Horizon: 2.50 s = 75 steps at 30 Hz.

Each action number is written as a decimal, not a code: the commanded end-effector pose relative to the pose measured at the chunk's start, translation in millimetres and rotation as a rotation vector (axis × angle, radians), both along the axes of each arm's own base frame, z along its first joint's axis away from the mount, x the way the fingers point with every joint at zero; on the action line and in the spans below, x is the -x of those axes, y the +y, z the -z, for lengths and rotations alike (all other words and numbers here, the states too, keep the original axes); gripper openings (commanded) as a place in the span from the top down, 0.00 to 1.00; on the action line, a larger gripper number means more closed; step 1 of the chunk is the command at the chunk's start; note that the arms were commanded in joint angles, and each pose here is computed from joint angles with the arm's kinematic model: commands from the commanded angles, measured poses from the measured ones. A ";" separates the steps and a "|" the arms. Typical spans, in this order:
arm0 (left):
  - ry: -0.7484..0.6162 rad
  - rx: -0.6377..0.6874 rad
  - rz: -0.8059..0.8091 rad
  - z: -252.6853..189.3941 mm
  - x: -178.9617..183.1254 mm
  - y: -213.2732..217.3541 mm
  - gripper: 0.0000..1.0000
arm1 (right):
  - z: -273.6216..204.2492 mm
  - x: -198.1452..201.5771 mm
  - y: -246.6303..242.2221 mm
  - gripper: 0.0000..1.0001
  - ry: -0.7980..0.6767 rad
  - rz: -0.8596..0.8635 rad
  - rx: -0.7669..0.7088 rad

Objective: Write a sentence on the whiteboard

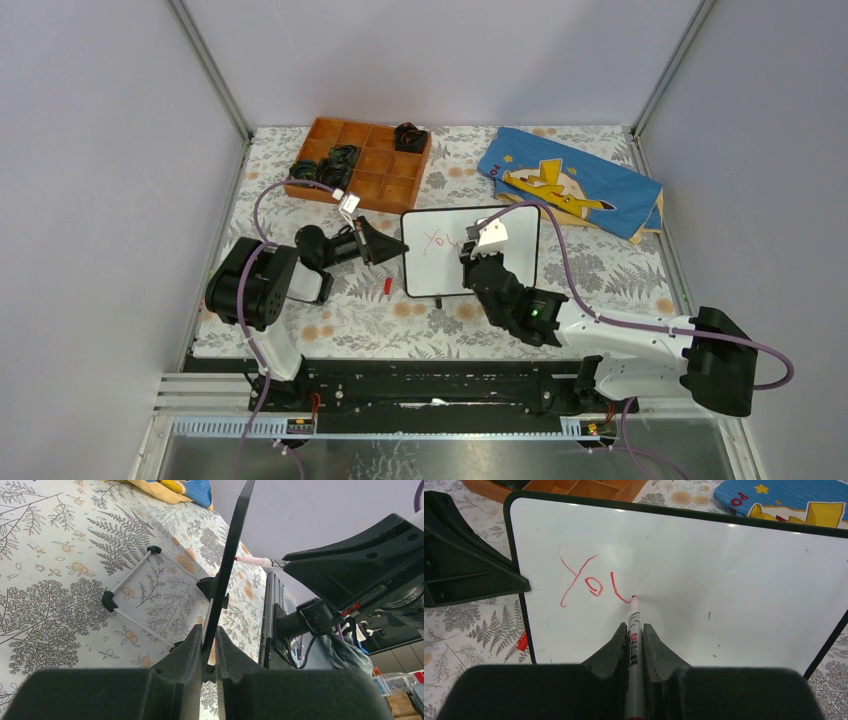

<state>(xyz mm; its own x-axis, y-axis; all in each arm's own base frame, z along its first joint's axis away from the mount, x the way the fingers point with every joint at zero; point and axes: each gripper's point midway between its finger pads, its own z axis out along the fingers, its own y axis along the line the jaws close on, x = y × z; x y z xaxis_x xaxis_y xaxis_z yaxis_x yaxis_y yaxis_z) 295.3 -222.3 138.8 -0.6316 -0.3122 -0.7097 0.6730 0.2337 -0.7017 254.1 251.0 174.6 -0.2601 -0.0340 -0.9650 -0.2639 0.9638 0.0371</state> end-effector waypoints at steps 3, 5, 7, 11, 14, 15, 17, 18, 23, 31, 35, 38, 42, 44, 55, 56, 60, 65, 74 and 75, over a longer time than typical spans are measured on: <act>-0.066 0.001 0.020 -11.7 2.0 -4.2 0.82 | -30.7 -14.6 0.1 1.00 -0.060 0.056 -0.037; -0.065 0.001 0.023 -11.4 2.4 -4.6 0.82 | -32.8 -16.4 0.8 1.00 -0.063 0.057 -0.036; -0.064 0.001 0.023 -11.5 2.2 -4.7 0.82 | -33.6 -18.1 1.3 1.00 -0.065 0.059 -0.034; -0.065 0.000 0.023 -11.5 2.0 -4.7 0.82 | -36.3 -21.6 1.6 1.00 -0.069 0.063 -0.037; -0.064 0.000 0.023 -11.3 2.1 -4.7 0.82 | -38.7 -23.7 1.3 1.00 -0.074 0.067 -0.041; -0.064 -0.001 0.024 -11.1 2.4 -5.0 0.82 | -39.8 -24.1 1.4 1.00 -0.076 0.068 -0.044; -0.063 0.000 0.024 -11.0 2.3 -4.9 0.82 | -41.2 -24.6 1.6 1.00 -0.078 0.067 -0.045; -0.064 -0.001 0.024 -11.0 2.4 -5.1 0.82 | -41.7 -24.7 1.9 1.00 -0.078 0.066 -0.045; -0.065 -0.001 0.024 -11.4 2.4 -5.1 0.82 | -40.3 -22.7 1.3 1.00 -0.073 0.057 -0.051; -0.063 -0.004 0.023 -9.5 2.4 -4.8 0.81 | -58.0 -3.3 0.5 1.00 -0.061 -0.044 -0.158; -0.066 -0.006 0.024 -10.5 3.1 -4.8 0.81 | -69.2 6.3 -7.3 1.00 -0.061 -0.073 -0.185; -0.067 -0.006 0.023 -10.9 3.1 -4.9 0.80 | -70.0 10.5 -16.6 1.00 -0.059 -0.070 -0.171; -0.070 -0.005 0.022 -12.2 3.4 -4.7 0.80 | -58.7 12.5 -33.0 1.00 -0.065 -0.032 -0.144; -0.071 -0.006 0.022 -12.2 3.5 -4.7 0.80 | -51.4 13.6 -39.0 1.00 -0.063 -0.018 -0.134; -0.067 -0.007 0.022 -11.5 3.5 -4.7 0.80 | -40.3 6.2 -49.1 1.00 -0.038 0.031 -0.164; -0.067 -0.007 0.022 -11.4 3.5 -4.6 0.80 | -41.9 5.2 -49.9 1.00 -0.038 0.033 -0.182; -0.066 -0.009 0.022 -11.0 3.3 -5.0 0.80 | -47.5 4.0 -52.3 1.00 -0.061 0.032 -0.210; -0.063 -0.008 0.022 -10.3 2.7 -5.2 0.80 | -50.3 5.3 -46.8 1.00 -0.081 -0.013 -0.207; -0.058 -0.012 0.023 -8.6 2.2 -5.3 0.80 | -44.9 0.1 -43.2 1.00 -0.077 -0.003 -0.168; -0.057 -0.012 0.023 -8.2 1.8 -5.4 0.80 | -43.8 -0.5 -42.3 1.00 -0.075 -0.003 -0.164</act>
